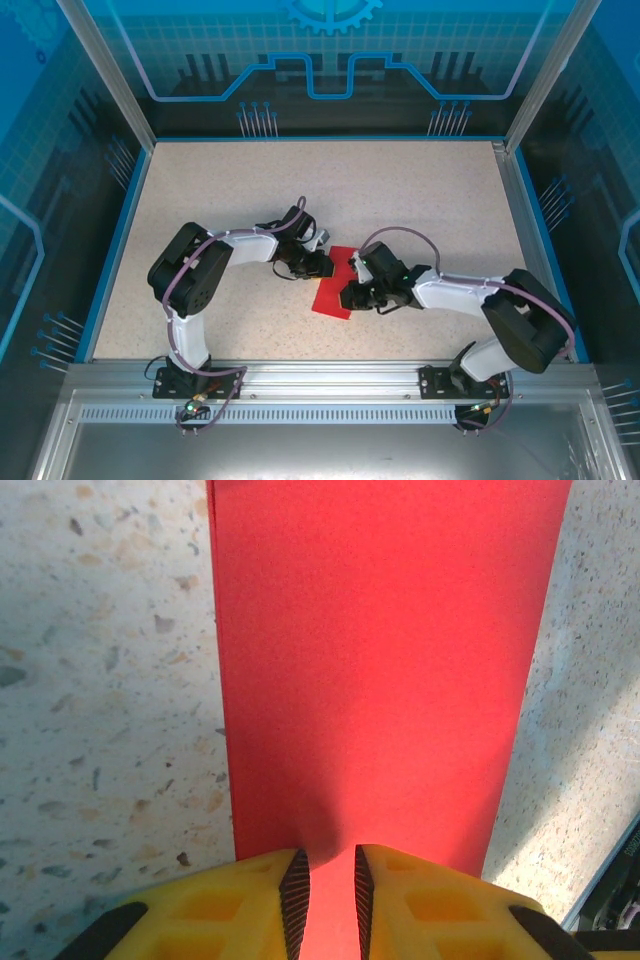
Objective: Fold a paper plane with a square sheet of paper (pick it up from the middle)
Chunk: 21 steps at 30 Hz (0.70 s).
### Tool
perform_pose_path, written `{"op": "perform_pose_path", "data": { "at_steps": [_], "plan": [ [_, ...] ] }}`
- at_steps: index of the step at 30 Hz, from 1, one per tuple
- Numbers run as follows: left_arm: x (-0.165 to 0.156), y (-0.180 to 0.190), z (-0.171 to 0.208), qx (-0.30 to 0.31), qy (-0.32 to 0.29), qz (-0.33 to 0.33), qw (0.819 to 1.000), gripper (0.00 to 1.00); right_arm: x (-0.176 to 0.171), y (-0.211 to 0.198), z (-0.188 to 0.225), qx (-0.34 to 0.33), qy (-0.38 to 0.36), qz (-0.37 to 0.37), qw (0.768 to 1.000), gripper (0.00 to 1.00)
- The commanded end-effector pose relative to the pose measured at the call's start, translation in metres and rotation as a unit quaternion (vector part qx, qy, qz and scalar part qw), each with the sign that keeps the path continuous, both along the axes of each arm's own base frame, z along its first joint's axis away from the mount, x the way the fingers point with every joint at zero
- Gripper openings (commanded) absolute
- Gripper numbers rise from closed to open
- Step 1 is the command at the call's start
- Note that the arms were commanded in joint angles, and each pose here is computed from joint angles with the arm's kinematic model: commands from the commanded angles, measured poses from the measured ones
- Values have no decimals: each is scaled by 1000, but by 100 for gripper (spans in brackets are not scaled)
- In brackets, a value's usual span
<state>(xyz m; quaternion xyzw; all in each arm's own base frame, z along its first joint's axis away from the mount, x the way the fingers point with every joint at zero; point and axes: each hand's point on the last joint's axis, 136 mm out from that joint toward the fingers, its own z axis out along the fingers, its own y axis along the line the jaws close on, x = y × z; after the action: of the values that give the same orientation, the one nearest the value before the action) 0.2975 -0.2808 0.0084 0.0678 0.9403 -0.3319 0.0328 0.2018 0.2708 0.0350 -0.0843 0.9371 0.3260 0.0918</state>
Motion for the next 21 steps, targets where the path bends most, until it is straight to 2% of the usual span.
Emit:
{"op": "perform_pose_path", "data": {
  "at_steps": [1, 7, 21],
  "plan": [
    [-26, 43, -82, 133, 30, 0, 991, 26, -6, 11, -8, -1, 15, 13, 1000, 9],
    [-26, 44, -83, 133, 30, 1, 991, 26, -29, 4, -32, -36, 47, 34, 998, 9],
    [-27, 46, -84, 135, 30, -1, 990, 26, -88, -45, -54, -110, 93, 44, 989, 9]
  ]
}}
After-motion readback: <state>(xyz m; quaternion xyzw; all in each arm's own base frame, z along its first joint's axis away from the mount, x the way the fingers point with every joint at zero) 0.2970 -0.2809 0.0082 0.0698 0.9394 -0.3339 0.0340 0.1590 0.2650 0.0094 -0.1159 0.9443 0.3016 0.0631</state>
